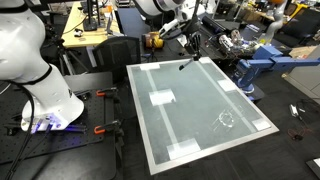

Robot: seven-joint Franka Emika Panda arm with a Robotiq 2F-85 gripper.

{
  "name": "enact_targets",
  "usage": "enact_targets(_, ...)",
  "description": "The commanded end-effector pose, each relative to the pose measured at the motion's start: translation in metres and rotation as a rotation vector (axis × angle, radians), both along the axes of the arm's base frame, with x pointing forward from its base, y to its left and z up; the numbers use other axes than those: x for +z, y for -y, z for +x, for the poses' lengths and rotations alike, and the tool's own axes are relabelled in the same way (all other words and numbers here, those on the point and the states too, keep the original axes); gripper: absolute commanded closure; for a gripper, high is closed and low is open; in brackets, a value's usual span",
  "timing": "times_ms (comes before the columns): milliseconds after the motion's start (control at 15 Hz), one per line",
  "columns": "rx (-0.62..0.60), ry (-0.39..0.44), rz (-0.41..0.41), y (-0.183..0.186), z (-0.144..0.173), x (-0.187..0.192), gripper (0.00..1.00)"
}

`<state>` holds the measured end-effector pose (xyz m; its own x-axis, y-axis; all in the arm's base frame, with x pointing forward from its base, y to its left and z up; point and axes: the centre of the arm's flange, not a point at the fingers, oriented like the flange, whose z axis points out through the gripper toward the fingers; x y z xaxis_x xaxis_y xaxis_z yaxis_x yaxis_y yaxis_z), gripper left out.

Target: Remove the black marker from the glass and put it on the table

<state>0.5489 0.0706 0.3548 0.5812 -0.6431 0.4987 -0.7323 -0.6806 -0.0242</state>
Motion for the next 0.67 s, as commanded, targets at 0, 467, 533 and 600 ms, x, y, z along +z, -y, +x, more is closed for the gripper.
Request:
enact_targets(0,-0.001,-0.002,0.002,0.000,0.000,-0.001,0.81)
enact_targets(467,-0.097,-0.050,-0.024,0.007,0.007,-0.024,0.95)
enact_targets(533,-0.108,-0.064,-0.015,0.009,0.007,-0.030,0.95)
enact_targets(600,-0.111,-0.077,-0.009,0.012,0.007,-0.035,0.95)
